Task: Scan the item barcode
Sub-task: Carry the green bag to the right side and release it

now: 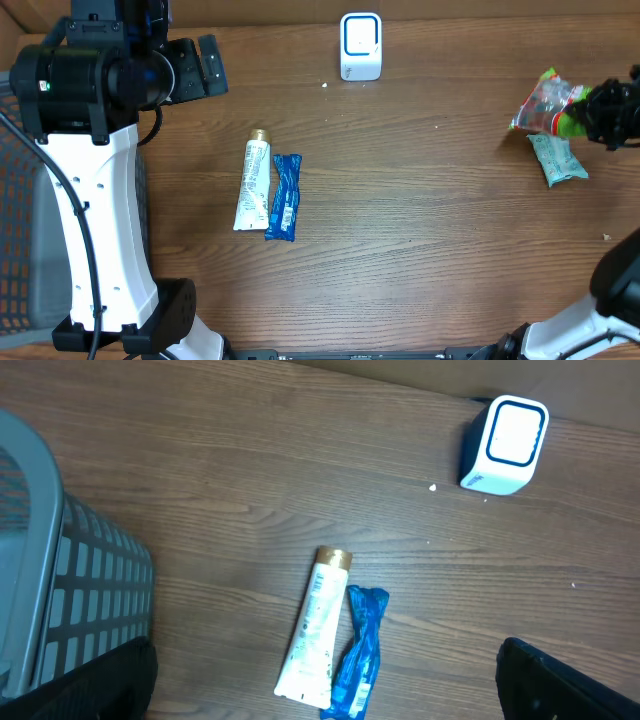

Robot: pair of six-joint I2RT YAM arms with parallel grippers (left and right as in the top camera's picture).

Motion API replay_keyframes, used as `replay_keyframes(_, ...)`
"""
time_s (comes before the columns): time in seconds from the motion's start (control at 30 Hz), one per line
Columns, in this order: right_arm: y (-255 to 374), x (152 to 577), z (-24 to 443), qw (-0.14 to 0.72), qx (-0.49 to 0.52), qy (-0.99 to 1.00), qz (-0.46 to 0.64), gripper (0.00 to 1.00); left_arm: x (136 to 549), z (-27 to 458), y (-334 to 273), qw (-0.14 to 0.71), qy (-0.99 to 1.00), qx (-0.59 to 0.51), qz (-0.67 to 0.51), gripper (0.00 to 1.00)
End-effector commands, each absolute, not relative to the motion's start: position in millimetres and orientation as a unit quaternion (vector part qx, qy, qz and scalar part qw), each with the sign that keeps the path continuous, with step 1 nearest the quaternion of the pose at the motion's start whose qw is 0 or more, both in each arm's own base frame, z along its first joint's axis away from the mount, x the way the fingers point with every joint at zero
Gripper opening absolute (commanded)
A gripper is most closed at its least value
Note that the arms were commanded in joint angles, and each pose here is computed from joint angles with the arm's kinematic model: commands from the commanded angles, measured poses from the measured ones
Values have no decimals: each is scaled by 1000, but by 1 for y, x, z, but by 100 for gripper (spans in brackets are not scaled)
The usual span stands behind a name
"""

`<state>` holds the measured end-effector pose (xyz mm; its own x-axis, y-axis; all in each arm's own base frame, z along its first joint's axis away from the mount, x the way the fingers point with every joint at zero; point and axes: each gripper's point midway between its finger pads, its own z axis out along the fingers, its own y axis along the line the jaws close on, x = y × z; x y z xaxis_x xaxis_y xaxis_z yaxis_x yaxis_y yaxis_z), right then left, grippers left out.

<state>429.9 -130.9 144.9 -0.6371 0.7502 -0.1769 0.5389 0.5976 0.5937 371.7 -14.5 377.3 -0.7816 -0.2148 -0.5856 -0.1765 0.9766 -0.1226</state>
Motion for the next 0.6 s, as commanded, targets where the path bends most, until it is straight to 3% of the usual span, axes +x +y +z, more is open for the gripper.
replay_keyframes(0.0,-140,433,118,184,421,843,279,4,372,378,-13,315,942,-111,-29,100)
replay_keyframes(0.07,-148,436,109,187,425,842,275,7,372,378,-13,315,942,-111,-28,100)
replay_keyframes(0.17,-153,440,106,194,425,842,272,37,372,378,-13,315,942,-111,-29,100)
replay_keyframes(0.23,-153,441,109,196,427,840,272,43,372,378,-13,315,942,-111,-29,100)
replay_keyframes(0.3,-154,443,114,198,428,838,274,49,372,378,-13,315,942,-111,-28,100)
replay_keyframes(0.57,-130,448,186,230,365,856,286,53,372,378,-13,315,942,-111,-28,99)
